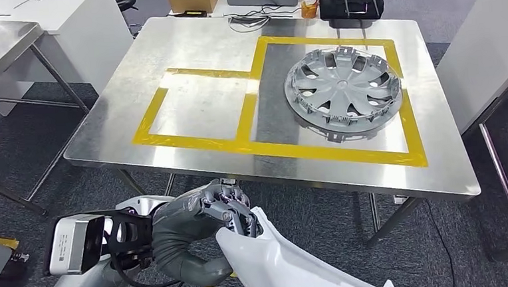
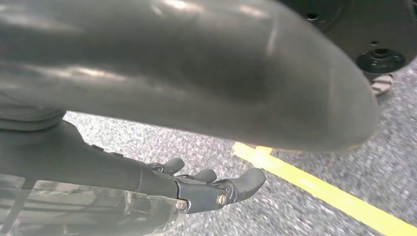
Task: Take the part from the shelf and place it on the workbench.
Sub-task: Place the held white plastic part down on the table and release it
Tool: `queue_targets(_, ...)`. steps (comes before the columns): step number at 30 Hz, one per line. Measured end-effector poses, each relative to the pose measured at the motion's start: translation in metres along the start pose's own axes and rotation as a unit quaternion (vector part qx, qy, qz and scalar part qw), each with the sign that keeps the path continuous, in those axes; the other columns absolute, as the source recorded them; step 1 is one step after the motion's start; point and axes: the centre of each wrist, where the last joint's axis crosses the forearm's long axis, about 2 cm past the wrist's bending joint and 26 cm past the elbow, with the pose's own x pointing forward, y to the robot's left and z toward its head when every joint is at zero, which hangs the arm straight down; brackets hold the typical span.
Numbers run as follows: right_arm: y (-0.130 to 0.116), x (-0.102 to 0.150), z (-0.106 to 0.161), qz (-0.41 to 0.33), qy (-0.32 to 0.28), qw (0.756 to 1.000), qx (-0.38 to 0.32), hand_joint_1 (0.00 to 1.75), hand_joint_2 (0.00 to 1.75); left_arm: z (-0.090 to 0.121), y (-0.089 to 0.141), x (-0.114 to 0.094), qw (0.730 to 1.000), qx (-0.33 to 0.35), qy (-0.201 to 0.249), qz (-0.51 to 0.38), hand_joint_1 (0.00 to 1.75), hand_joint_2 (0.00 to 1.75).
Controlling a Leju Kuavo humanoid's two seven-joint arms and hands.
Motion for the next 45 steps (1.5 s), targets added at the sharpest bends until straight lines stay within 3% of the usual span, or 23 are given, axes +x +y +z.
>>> queue_targets(33,0.004,0.000,-0.001,-0.003,-0.008,1.000,0.000,0.00,0.00,-0.003,-0.002,0.003,1.000,-0.007,0.001,-0.013,1.75,1.75)
queue_targets(40,0.002,0.001,-0.001,-0.005,-0.012,1.000,-0.003,0.00,0.00,-0.005,0.000,0.009,0.998,0.003,0.000,-0.056,1.75,1.75)
queue_targets(45,0.003,0.000,-0.001,-0.004,-0.009,1.000,-0.006,0.00,0.00,0.002,0.010,0.012,0.989,0.043,0.010,-0.142,1.75,1.75)
